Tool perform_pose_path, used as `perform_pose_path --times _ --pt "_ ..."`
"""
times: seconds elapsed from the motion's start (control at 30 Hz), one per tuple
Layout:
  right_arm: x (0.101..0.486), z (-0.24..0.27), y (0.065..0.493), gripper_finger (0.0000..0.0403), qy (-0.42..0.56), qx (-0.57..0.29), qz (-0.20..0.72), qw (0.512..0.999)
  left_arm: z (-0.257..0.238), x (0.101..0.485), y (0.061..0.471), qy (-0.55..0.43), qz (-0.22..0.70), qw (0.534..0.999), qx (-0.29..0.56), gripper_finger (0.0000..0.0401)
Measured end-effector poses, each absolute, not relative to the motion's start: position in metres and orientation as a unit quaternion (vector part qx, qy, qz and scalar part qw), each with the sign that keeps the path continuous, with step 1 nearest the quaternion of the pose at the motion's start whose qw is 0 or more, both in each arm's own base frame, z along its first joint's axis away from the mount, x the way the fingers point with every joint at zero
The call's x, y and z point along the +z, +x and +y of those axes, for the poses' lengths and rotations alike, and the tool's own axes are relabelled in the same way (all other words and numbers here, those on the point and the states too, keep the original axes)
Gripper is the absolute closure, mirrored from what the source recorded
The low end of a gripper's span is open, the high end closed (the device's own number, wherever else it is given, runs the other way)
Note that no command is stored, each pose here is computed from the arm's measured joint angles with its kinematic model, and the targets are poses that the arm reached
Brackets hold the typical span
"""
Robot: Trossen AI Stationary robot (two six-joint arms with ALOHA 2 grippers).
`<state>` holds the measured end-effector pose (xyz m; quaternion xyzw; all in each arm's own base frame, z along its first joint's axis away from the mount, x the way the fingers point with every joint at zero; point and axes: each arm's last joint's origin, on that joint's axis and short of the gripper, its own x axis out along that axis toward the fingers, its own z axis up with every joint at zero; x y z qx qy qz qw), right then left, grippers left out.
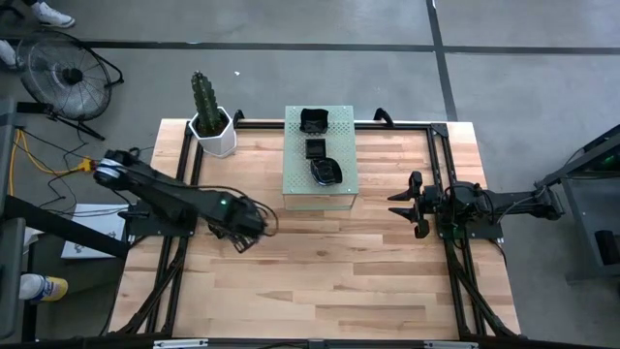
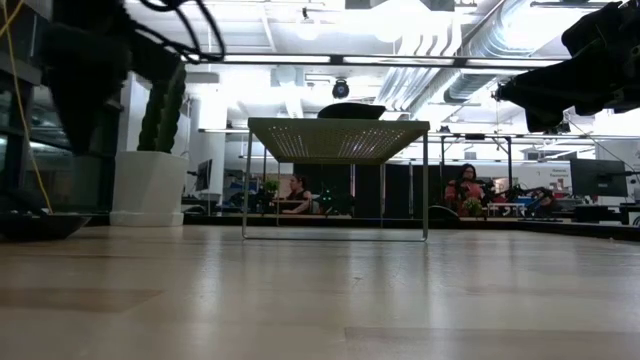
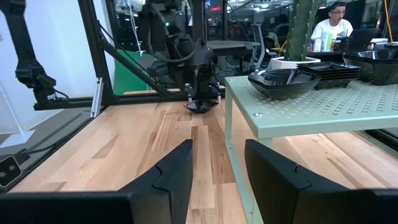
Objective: Pick & Place Mini shaped plates
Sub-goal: Stack the black leaf shaped plate on top of the black leaf shaped plate on the shelf
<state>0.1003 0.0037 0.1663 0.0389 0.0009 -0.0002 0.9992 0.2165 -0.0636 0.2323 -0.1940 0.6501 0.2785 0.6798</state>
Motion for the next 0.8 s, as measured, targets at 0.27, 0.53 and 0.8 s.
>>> perform_pose_path --times 0.27,0.53,0.8 --pt "0.166 0.004 0.1 0.0263 0.039 0.0 0.001 0.999 -0.069 0.215 0.237 -0.143 0.679 0.662 0.285 0.0245" --pt "0.166 0.004 0.1 0.0263 0.039 0.0 0.001 0.999 -0.073 0.198 0.236 -0.143 0.711 0.617 0.304 0.0245" --pt "0.166 0.004 0.1 0.0263 0.039 0.0 0.001 0.999 -0.083 0.184 0.237 -0.132 0.726 0.592 0.325 0.0245"
